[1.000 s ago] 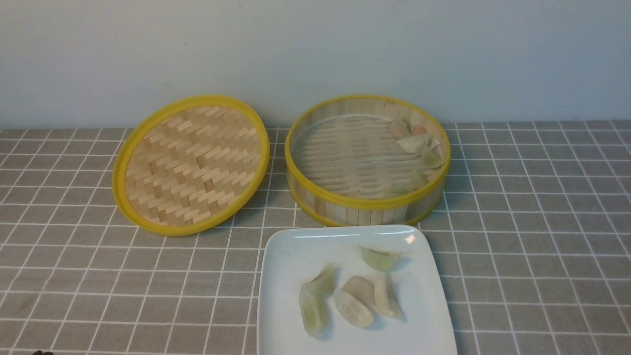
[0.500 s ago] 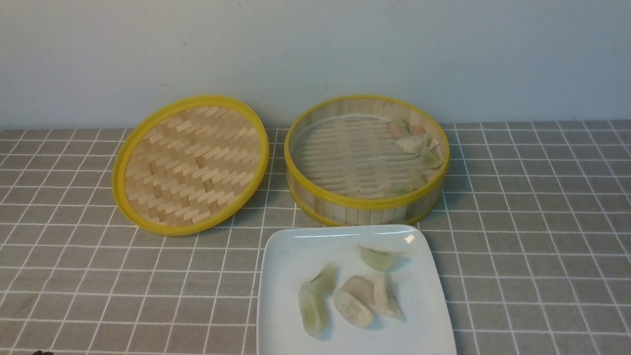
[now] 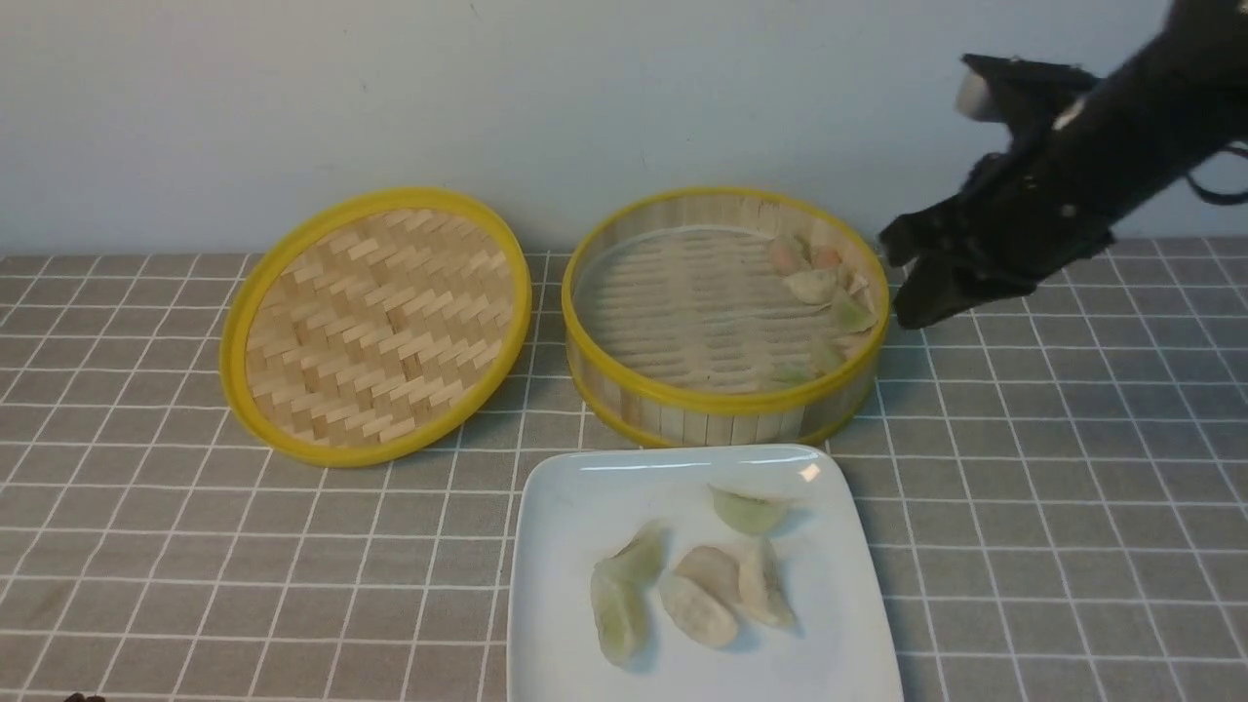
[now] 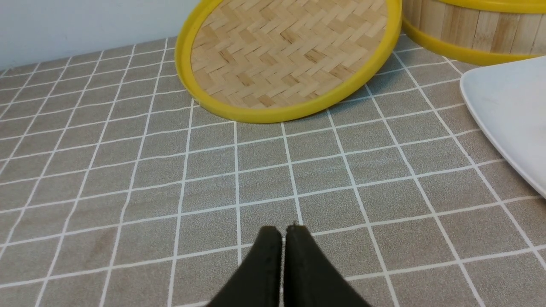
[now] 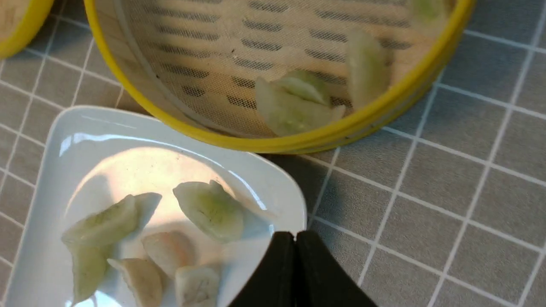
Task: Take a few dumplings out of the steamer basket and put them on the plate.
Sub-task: Use the right arm to grab a dumpling from inside the steamer
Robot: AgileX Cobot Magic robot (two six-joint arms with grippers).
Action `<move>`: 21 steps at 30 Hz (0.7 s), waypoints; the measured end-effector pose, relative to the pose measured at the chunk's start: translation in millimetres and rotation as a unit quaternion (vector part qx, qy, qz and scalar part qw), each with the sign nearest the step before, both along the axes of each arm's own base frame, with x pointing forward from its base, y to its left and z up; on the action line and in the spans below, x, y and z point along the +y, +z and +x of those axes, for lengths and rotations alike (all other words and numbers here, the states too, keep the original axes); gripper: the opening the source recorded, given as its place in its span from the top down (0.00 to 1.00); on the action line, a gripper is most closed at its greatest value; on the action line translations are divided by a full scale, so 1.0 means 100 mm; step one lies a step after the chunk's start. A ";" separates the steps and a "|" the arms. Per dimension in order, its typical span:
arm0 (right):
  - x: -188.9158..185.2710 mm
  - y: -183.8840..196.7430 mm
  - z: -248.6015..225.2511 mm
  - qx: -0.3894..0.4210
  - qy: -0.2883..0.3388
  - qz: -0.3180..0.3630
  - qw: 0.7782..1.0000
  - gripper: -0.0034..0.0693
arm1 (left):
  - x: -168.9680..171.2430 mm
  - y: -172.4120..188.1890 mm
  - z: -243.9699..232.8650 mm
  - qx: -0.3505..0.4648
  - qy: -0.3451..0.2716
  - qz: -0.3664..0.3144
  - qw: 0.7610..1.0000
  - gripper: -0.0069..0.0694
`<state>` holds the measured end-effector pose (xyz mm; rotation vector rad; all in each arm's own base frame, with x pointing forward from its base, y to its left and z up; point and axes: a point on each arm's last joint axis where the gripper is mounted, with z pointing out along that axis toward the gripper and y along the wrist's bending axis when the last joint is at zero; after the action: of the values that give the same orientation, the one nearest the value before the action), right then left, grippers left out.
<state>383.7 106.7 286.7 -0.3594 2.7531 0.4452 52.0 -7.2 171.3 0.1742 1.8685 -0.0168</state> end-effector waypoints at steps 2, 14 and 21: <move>0.22 -0.11 0.22 0.006 0.015 -0.043 0.999 0.97 | 0.00 0.00 0.00 0.000 0.000 0.000 1.000 0.92; 0.56 -0.62 0.83 -0.007 -0.017 -0.103 0.995 0.94 | 0.00 0.00 0.00 0.000 0.000 0.000 1.000 0.92; 0.53 -0.83 0.89 0.003 -0.013 -0.134 0.991 0.75 | 0.00 0.00 0.00 0.000 0.000 0.000 1.000 0.92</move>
<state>472.2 159.6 204.0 -0.3864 2.8244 0.0683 52.0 -7.2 171.3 0.1742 1.8685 -0.0168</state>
